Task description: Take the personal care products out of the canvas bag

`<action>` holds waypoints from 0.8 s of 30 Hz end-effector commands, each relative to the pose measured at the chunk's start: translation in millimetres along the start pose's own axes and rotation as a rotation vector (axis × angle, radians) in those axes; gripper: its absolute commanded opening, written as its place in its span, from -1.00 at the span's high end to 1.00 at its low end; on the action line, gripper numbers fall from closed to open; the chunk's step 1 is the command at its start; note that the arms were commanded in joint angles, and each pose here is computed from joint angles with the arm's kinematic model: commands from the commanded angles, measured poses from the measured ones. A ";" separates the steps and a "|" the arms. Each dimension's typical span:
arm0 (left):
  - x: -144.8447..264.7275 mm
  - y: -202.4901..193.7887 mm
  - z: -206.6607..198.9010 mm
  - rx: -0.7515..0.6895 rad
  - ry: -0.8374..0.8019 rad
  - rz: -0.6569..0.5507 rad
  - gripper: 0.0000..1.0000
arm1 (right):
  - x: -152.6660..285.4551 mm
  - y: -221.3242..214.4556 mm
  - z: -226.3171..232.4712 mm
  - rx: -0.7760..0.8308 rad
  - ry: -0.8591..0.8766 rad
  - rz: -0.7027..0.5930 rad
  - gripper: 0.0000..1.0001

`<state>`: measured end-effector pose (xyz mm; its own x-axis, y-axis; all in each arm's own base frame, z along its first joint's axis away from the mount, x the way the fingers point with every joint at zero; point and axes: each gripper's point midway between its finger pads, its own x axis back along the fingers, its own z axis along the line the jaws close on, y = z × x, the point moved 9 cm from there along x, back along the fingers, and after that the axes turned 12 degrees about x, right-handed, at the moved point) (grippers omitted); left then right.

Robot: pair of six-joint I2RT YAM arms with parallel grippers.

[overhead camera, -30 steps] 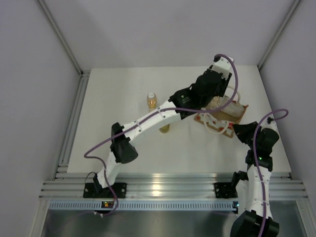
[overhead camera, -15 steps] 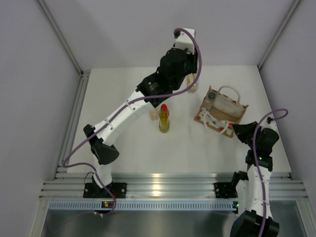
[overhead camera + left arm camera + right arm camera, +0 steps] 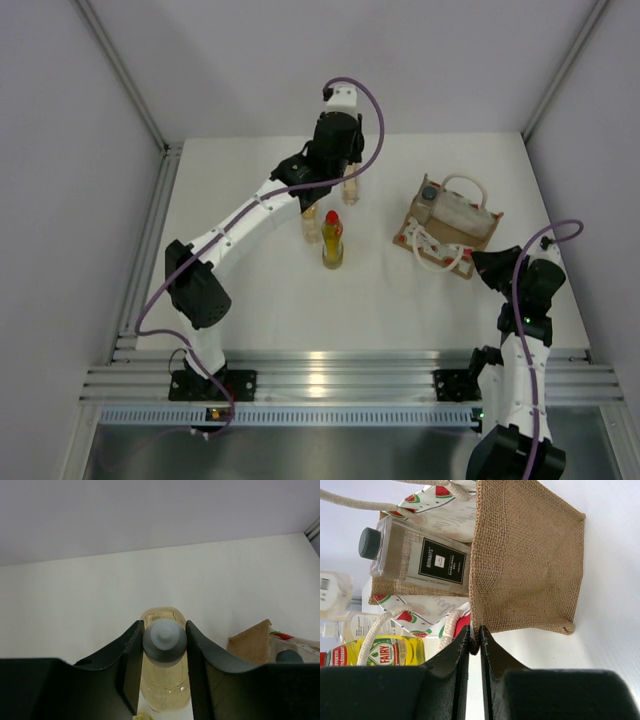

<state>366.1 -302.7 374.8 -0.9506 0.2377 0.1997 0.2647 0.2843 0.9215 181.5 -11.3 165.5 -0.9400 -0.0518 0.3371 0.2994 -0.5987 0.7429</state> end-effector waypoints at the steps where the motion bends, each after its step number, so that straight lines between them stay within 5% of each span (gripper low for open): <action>1: 2.9 37.7 -15.2 0.164 -0.088 -0.203 1.00 | 0.1 -6.2 -13.6 0.000 -0.075 0.030 0.80; 24: -34.6 -91.8 -4.4 0.129 -0.009 -0.132 1.00 | -0.7 -8.2 -15.5 -0.003 -0.070 0.045 0.81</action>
<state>371.3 -324.0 225.4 -0.9261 0.1879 0.3272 0.3676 0.2538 0.8947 181.3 -12.4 164.9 -0.9390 -0.0607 0.3385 0.3050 -0.6019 0.7380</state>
